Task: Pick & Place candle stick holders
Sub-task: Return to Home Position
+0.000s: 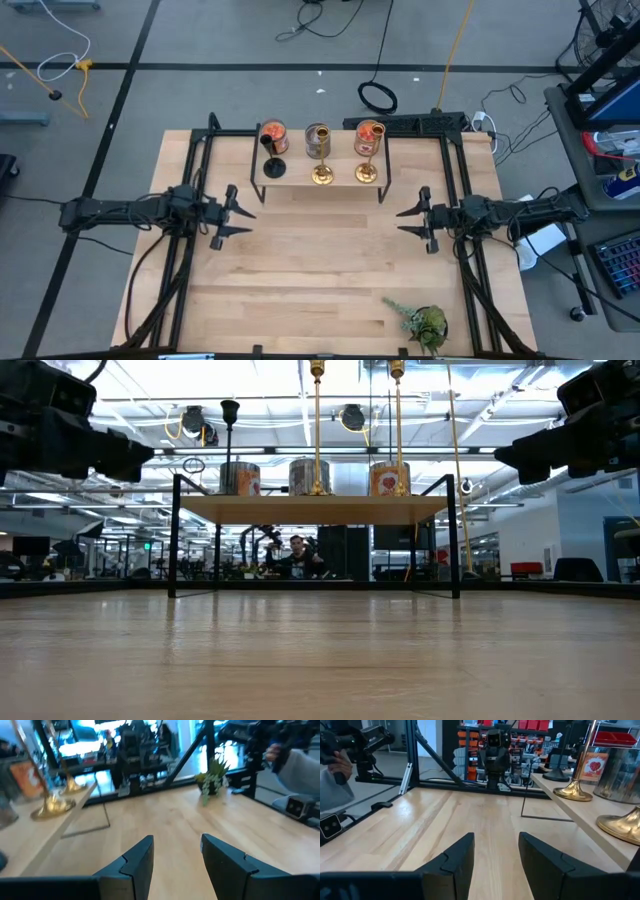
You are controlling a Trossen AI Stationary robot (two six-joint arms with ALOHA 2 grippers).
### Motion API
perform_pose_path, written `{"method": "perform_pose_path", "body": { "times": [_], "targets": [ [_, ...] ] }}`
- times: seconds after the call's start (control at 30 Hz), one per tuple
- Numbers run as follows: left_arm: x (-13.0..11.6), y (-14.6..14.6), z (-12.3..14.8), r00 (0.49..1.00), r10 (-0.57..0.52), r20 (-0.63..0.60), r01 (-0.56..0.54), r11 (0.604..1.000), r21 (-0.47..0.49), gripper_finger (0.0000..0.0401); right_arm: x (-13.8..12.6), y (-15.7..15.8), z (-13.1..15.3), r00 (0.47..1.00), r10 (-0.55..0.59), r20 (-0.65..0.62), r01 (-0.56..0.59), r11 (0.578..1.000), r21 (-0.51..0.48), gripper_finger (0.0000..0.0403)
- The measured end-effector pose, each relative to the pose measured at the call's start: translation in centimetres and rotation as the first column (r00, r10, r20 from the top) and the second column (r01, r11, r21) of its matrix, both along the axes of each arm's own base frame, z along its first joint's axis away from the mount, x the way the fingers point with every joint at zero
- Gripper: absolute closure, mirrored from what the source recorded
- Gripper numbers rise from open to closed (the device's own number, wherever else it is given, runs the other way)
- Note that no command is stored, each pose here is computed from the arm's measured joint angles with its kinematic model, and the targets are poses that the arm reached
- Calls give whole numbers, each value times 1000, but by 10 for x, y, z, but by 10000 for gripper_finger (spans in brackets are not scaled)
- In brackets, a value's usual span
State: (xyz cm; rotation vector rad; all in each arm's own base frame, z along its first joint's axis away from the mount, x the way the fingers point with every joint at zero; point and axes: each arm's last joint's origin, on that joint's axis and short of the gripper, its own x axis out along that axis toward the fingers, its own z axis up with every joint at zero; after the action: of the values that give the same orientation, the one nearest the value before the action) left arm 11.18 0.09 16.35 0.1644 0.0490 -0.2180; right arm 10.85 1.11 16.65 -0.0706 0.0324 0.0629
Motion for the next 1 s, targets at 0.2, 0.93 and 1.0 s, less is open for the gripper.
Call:
{"method": "perform_pose_path", "body": {
  "times": [0.2,0.93,1.0],
  "targets": [
    [0,-1,-3,999,-21,-30,21,1000,-6,229,0,0,0,1000,0,0,0,1000,0,250],
    [-1,5,-13,969,181,-168,-200,974,-108,229,0,0,-1,1000,2,-3,-2,1000,0,250],
    [-1,5,-13,970,178,-166,-197,975,-105,229,0,0,-1,1000,4,-3,-4,1000,0,250]
  ]
}}
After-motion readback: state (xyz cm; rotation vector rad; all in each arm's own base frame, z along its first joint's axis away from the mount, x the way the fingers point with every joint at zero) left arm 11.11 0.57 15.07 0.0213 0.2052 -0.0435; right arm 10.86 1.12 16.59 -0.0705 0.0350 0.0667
